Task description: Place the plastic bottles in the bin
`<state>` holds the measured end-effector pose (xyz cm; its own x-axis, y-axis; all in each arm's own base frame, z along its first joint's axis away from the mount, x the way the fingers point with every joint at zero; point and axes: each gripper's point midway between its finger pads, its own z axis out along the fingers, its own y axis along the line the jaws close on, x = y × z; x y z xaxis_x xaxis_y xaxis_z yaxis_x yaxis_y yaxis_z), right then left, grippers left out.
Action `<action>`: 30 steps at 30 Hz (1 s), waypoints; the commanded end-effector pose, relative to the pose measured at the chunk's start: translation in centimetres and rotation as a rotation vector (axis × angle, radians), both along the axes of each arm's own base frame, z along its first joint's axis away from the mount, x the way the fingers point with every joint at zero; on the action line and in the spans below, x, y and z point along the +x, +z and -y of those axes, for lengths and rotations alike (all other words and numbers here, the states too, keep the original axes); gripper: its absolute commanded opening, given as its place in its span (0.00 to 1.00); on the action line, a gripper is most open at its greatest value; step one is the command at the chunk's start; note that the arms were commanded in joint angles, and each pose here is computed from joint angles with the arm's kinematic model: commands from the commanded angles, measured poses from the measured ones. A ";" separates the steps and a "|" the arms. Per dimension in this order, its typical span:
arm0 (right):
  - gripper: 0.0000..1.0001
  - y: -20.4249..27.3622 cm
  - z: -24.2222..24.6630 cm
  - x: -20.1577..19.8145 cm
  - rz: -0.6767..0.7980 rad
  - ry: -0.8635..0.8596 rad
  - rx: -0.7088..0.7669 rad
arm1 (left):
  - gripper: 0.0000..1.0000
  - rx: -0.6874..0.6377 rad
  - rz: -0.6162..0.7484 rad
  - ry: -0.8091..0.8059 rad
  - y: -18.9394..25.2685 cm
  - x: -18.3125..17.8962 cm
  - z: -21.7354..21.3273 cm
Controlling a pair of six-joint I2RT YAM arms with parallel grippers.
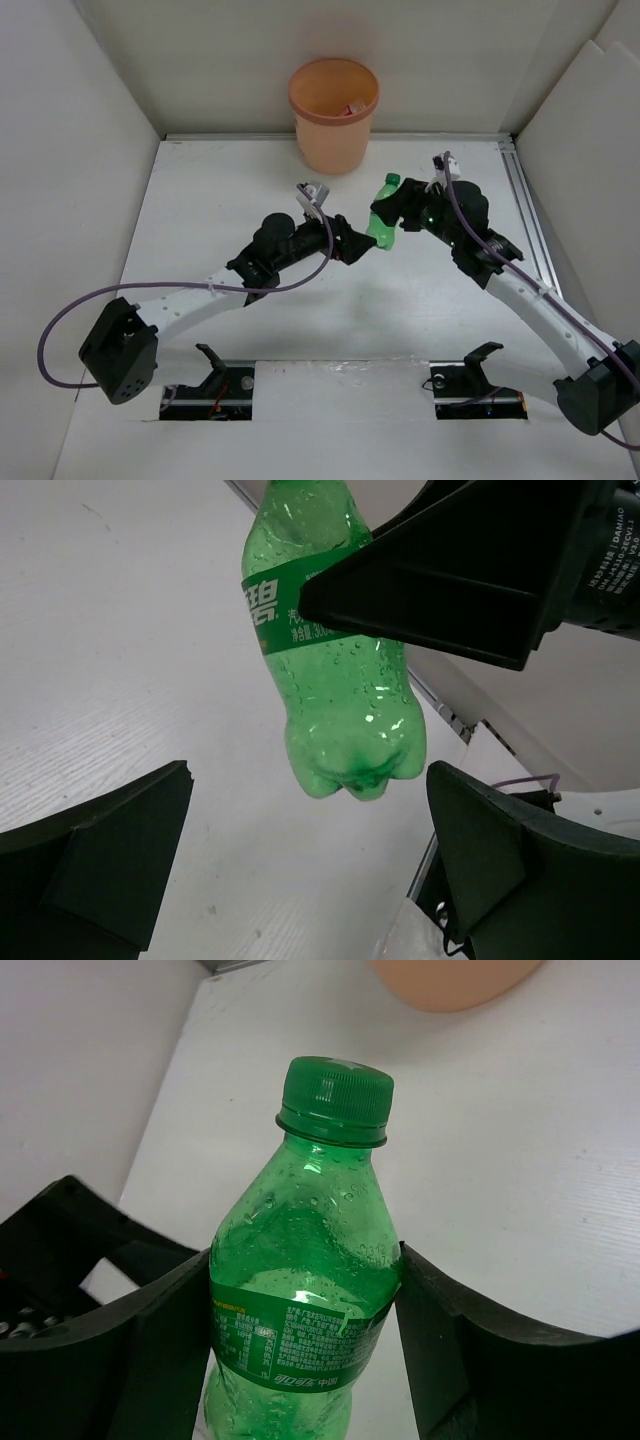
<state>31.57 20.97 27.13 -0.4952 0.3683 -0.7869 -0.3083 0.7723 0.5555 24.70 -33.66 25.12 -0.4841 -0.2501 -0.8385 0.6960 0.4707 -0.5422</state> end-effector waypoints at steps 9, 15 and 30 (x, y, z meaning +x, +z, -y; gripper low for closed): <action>0.00 5.8 -4.1 -1.4 0.132 0.176 0.153 | 1.00 -0.177 0.153 -0.116 6.8 0.3 3.4; 0.00 6.8 -4.5 -0.8 0.163 0.174 0.191 | 0.97 -0.168 0.107 -0.194 5.8 0.3 5.2; 0.91 6.9 3.4 2.0 0.225 -0.071 0.124 | 0.00 -0.123 0.121 0.095 9.1 7.5 3.6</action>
